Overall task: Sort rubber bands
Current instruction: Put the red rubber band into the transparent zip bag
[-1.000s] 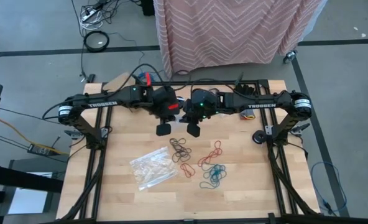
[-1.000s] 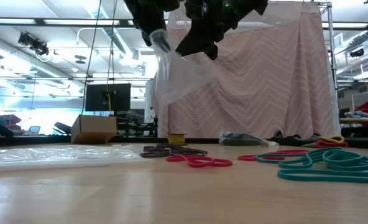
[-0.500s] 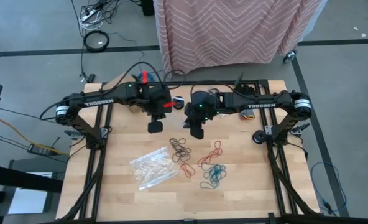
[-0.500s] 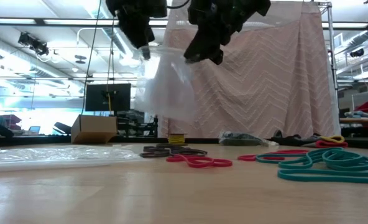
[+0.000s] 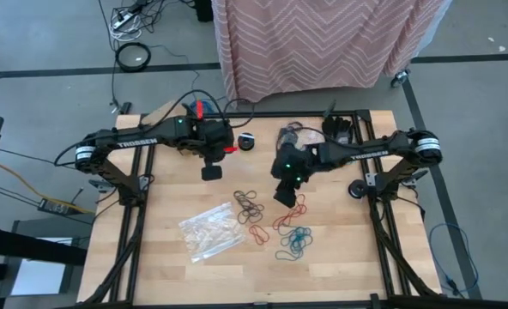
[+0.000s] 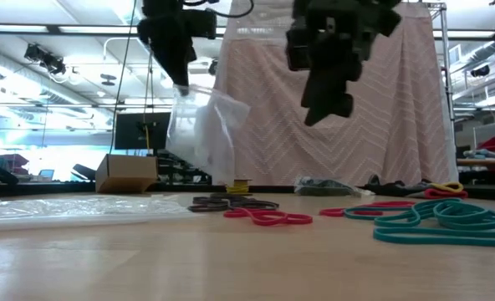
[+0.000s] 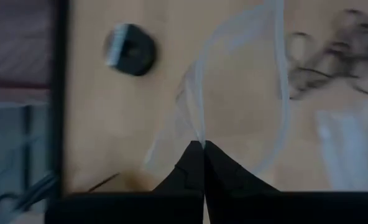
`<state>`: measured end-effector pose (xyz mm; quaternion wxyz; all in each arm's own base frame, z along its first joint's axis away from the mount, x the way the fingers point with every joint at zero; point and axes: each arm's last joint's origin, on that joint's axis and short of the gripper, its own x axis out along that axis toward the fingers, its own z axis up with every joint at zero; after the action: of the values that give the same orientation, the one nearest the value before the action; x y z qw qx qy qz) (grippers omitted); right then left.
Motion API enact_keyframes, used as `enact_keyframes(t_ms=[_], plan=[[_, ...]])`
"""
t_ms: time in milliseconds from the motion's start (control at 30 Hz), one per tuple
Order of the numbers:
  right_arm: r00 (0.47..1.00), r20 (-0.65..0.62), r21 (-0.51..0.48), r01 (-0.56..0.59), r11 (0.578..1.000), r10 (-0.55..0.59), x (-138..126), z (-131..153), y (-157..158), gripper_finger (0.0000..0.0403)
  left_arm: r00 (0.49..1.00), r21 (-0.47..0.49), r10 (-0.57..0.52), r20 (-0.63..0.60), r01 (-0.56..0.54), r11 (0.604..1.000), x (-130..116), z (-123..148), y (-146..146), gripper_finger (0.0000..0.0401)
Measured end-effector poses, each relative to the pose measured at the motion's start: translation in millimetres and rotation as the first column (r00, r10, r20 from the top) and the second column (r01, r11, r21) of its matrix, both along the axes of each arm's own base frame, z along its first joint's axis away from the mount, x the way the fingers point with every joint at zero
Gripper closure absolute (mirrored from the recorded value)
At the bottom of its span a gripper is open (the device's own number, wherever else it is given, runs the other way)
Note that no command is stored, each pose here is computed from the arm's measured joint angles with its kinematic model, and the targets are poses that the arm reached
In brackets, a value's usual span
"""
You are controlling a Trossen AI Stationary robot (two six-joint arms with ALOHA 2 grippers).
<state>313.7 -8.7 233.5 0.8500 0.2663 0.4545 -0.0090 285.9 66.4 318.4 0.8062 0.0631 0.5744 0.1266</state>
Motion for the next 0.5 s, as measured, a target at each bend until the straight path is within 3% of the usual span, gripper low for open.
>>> enact_keyframes(t_ms=[133, 300, 500], plan=[[0.986, 0.080, -0.026, 0.147, 0.989, -0.145, -26.3, -0.5, 11.4, 0.0267, 0.994, 0.128, 0.101, 0.049, -0.107, 0.986, 3.7, 2.4, 1.8, 0.0401], [0.933, 0.213, -0.053, 0.308, 0.950, -0.291, -68.9, 8.1, 18.8, 0.0284, 0.982, 0.153, 0.121, 0.146, -0.144, 0.978, 12.4, 6.3, -7.5, 0.0401], [0.915, 0.240, -0.033, 0.341, 0.939, -0.324, -106.1, -2.1, 23.6, 0.0292, 0.984, 0.212, 0.091, 0.154, -0.123, 0.970, 15.3, 7.3, -26.3, 0.0401]])
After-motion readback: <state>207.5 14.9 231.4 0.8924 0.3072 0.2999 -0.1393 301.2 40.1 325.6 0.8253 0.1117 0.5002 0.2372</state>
